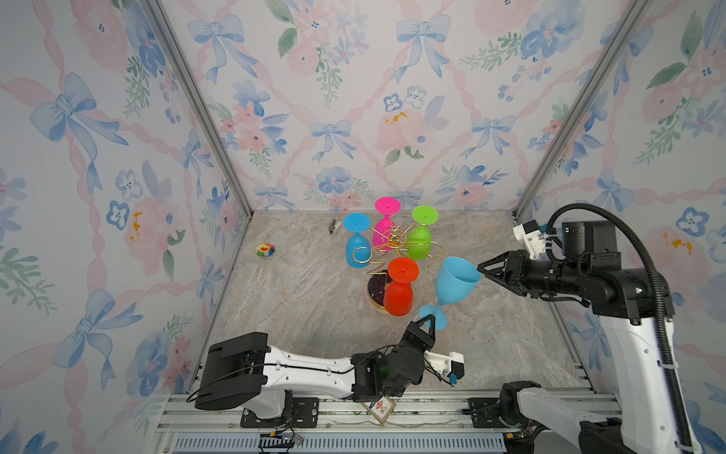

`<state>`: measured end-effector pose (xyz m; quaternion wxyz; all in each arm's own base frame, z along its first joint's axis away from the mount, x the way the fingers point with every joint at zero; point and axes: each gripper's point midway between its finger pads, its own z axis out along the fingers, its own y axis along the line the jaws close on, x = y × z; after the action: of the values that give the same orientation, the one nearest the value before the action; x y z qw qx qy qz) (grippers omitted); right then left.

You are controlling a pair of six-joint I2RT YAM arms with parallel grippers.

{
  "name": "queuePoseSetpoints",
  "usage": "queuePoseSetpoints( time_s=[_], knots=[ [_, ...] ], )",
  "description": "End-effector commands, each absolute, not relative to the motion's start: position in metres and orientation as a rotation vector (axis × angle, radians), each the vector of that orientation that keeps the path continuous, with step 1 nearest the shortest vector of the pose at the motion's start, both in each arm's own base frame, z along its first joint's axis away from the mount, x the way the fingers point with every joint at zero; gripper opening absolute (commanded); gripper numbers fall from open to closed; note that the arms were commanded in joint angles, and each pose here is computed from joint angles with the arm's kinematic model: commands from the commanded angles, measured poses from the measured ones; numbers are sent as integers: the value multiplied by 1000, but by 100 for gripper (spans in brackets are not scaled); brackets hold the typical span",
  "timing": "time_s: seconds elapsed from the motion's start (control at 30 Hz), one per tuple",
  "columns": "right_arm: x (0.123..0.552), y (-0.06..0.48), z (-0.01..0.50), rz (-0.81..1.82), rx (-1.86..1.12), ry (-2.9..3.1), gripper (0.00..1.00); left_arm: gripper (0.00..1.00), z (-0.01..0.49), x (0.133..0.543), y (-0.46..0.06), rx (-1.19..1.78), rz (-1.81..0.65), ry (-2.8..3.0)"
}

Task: Take the wine glass off the wine glass rack
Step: Pick up the wine glass from the wine glass rack.

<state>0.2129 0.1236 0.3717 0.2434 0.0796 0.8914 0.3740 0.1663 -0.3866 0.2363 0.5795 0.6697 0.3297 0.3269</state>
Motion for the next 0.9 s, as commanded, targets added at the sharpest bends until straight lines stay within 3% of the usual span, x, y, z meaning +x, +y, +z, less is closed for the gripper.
queuePoseSetpoints(
  time_s=[0.0,0.7,0.8,0.87],
  knots=[
    [201,127,365,1016,204,2504,34,0,234,166,-384,1557,791,767],
    [188,142,318,1021,189,2798,15,0,196,167,-358,1631,919,683],
    [187,143,314,1031,194,2817,15,0,196,167,-357,1625,920,679],
    [187,143,311,1017,190,2831,20,0,199,166,-357,1611,924,671]
  ],
)
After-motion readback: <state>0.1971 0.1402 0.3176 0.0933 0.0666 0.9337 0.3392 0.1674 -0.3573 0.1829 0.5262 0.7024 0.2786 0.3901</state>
